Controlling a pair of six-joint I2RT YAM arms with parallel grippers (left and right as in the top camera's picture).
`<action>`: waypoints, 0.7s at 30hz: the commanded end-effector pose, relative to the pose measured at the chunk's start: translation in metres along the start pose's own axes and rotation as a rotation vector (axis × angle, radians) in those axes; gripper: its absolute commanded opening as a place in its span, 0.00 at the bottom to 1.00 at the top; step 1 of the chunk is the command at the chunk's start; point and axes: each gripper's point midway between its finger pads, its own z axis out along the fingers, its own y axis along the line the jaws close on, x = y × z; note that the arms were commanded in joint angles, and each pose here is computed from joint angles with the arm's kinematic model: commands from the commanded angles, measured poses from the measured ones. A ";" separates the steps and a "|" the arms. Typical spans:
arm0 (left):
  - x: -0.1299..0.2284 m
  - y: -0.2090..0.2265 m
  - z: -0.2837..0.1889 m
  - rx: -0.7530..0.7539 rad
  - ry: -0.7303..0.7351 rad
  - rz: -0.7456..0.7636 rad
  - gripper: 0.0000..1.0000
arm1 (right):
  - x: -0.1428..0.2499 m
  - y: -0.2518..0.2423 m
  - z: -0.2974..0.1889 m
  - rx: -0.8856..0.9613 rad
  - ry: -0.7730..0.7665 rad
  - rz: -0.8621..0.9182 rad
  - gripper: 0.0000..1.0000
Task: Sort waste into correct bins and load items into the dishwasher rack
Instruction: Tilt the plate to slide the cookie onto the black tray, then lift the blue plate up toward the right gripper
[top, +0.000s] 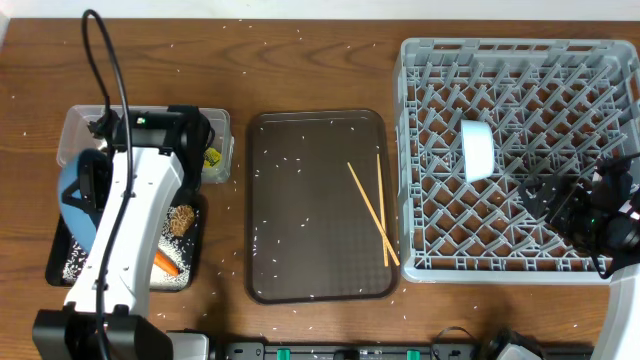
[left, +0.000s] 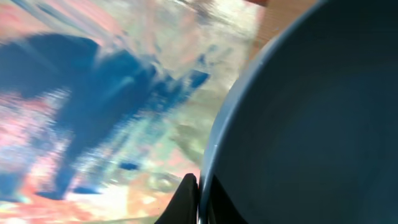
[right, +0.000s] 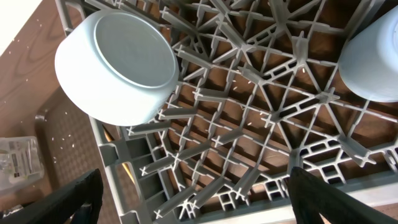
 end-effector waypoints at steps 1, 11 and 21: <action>0.008 -0.001 -0.009 0.135 0.029 -0.189 0.06 | -0.001 0.008 -0.002 -0.019 -0.003 -0.034 0.88; 0.013 -0.011 -0.082 0.767 -0.064 -0.367 0.06 | 0.002 0.048 -0.007 -0.255 0.007 -0.126 0.82; -0.034 -0.023 -0.187 1.325 -0.423 -0.301 0.06 | 0.046 0.146 -0.034 -0.750 0.107 -0.423 0.82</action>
